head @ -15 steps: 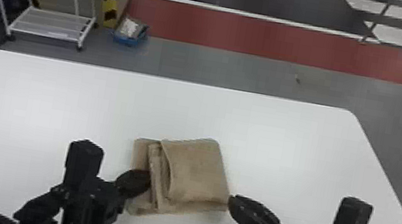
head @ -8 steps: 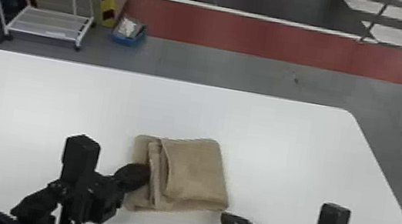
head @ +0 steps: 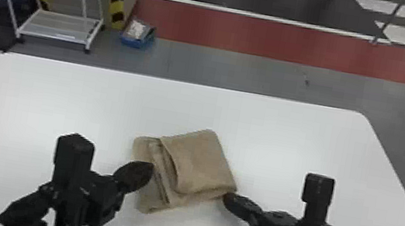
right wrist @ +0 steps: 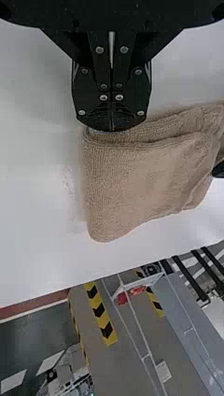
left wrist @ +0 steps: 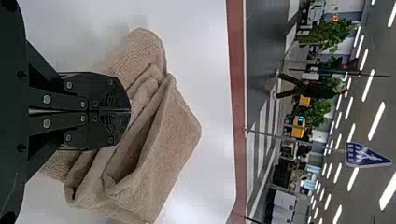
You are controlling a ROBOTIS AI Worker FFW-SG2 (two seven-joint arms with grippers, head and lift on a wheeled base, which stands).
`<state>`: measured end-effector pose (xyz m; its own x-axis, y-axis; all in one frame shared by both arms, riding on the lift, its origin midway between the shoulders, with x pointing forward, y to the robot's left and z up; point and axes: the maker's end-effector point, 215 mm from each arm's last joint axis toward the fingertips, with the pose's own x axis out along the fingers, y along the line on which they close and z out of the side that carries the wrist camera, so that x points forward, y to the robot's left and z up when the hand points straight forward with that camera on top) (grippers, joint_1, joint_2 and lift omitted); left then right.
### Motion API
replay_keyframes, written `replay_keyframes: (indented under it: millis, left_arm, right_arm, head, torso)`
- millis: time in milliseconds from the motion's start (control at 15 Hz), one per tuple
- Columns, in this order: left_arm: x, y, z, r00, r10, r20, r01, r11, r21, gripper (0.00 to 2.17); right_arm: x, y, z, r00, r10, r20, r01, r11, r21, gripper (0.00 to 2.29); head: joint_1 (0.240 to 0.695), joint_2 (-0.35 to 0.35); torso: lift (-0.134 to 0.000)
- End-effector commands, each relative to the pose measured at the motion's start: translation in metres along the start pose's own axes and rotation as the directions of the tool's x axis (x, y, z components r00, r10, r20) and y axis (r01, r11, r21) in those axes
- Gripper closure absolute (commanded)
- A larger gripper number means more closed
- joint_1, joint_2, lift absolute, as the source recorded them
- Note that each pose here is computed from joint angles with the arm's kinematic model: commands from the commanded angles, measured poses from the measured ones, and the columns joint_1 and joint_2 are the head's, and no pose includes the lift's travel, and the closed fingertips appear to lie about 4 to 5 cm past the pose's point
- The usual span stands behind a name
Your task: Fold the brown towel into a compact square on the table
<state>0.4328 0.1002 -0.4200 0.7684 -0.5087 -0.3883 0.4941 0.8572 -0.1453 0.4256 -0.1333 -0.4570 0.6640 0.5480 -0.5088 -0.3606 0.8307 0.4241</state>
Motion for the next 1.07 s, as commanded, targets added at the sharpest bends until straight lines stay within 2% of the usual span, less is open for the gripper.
replay_keyframes:
  millis: [0, 200, 333, 533, 667, 867, 1000]
  left_arm:
    - [-0.034, 0.009, 0.021, 0.999, 0.029, 0.047, -0.029, 1.0, 0.002, 2.11]
    - [-0.054, 0.028, 0.031, 0.996, 0.054, 0.071, -0.053, 0.999, -0.012, 2.11]
    - [-0.053, 0.037, 0.023, 0.996, 0.064, 0.059, -0.063, 0.998, -0.023, 2.11]
    - [-0.047, 0.047, 0.012, 0.996, 0.068, 0.05, -0.066, 0.997, -0.037, 2.11]
    - [-0.047, 0.048, 0.013, 0.996, 0.064, 0.06, -0.061, 0.997, -0.044, 2.11]
    - [-0.049, 0.053, 0.011, 0.996, 0.074, 0.056, -0.071, 0.996, -0.044, 2.11]
    - [-0.048, 0.054, 0.012, 0.996, 0.074, 0.057, -0.072, 0.996, -0.045, 2.11]
  right_arm:
    - [0.021, -0.008, 0.015, 1.0, -0.019, -0.011, 0.019, 1.0, -0.016, 2.24]
    - [0.05, -0.026, 0.041, 0.998, -0.063, -0.016, 0.063, 0.997, -0.035, 2.24]
    - [0.065, -0.033, 0.051, 0.997, -0.075, -0.026, 0.074, 0.997, -0.037, 2.24]
    - [0.084, -0.034, 0.075, 0.995, -0.098, -0.027, 0.096, 0.992, -0.078, 2.24]
    - [0.102, -0.036, 0.089, 0.994, -0.106, -0.04, 0.102, 0.991, -0.091, 2.24]
    - [0.124, -0.029, 0.129, 0.996, -0.092, -0.009, 0.09, 0.987, -0.132, 2.24]
    - [0.134, -0.006, 0.147, 0.998, -0.056, 0.0, 0.055, 0.985, -0.161, 2.24]
  head:
    - [0.695, -0.051]
    - [0.695, -0.007]
    - [0.695, 0.009]
    - [0.695, 0.032]
    - [0.695, 0.042]
    - [0.695, 0.056]
    - [0.695, 0.065]
  torso:
    - [-0.123]
    - [-0.123]
    - [-0.123]
    - [-0.123]
    - [-0.123]
    - [-0.123]
    - [-0.123]
